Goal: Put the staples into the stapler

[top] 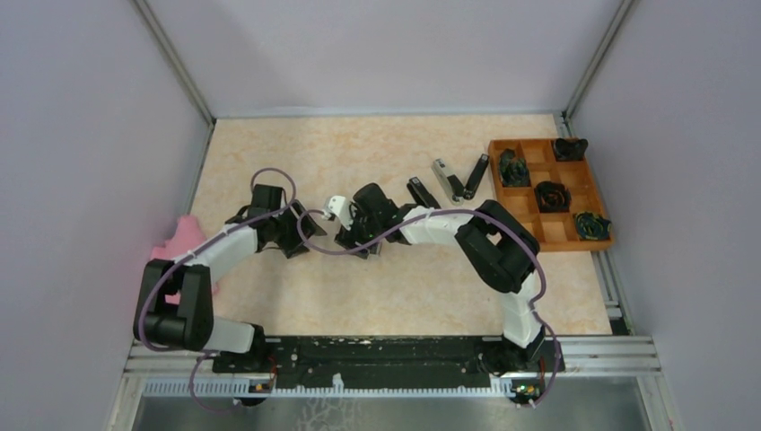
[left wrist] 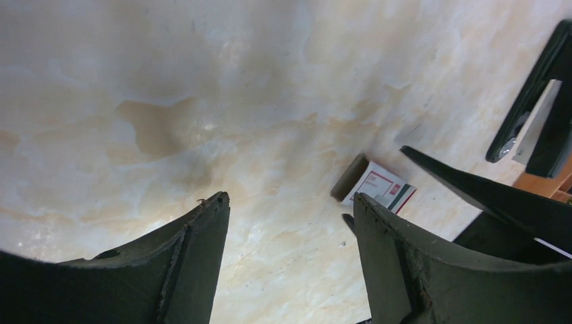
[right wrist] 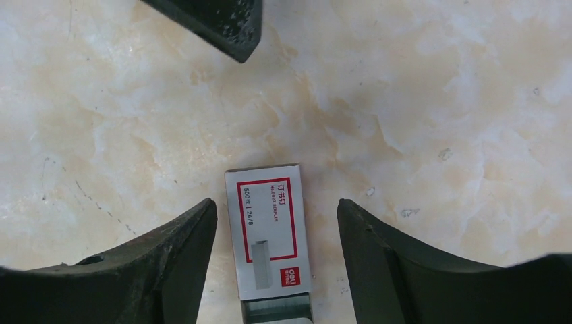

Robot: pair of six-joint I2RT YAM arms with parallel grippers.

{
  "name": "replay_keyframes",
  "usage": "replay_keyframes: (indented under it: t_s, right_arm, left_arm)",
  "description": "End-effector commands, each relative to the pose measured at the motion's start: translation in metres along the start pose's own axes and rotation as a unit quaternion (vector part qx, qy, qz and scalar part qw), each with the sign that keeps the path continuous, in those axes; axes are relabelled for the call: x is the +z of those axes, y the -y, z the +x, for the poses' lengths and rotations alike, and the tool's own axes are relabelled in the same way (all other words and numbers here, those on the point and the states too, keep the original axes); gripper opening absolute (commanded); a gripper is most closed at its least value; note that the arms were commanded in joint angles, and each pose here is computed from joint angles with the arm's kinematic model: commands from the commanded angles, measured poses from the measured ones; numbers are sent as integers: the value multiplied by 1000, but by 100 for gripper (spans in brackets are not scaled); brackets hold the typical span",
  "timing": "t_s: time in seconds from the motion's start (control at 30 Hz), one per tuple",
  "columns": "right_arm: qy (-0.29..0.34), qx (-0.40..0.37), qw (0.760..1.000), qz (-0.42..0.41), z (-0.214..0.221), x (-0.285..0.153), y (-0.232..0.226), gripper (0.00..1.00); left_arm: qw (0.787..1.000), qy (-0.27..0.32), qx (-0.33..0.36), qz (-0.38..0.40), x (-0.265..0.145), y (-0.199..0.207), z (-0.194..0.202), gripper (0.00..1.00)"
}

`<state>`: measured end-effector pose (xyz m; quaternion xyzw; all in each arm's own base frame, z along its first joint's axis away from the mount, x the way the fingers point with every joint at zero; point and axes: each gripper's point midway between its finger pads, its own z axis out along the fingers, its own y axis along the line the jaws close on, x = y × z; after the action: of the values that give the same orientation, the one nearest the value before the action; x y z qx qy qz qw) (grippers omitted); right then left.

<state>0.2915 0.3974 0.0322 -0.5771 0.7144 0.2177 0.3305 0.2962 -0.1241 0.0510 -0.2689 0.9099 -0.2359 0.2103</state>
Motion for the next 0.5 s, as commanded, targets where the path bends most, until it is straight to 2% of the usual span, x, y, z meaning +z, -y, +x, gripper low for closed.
replay_keyframes:
  t_s: [0.0,0.23,0.47]
  right_arm:
    - [63,6,997,35,-43,-32,10,69]
    - [84,16,996,40,-20,-64,10,75]
    - [79,13,996,38,7,-71,9,77]
  left_arm:
    - [998,-34,-19,-40,0,-13,16,73]
    - [997,-46,-18,-63,0,4,27,73]
    - [994,-53,-12,-93,9,29,40,74]
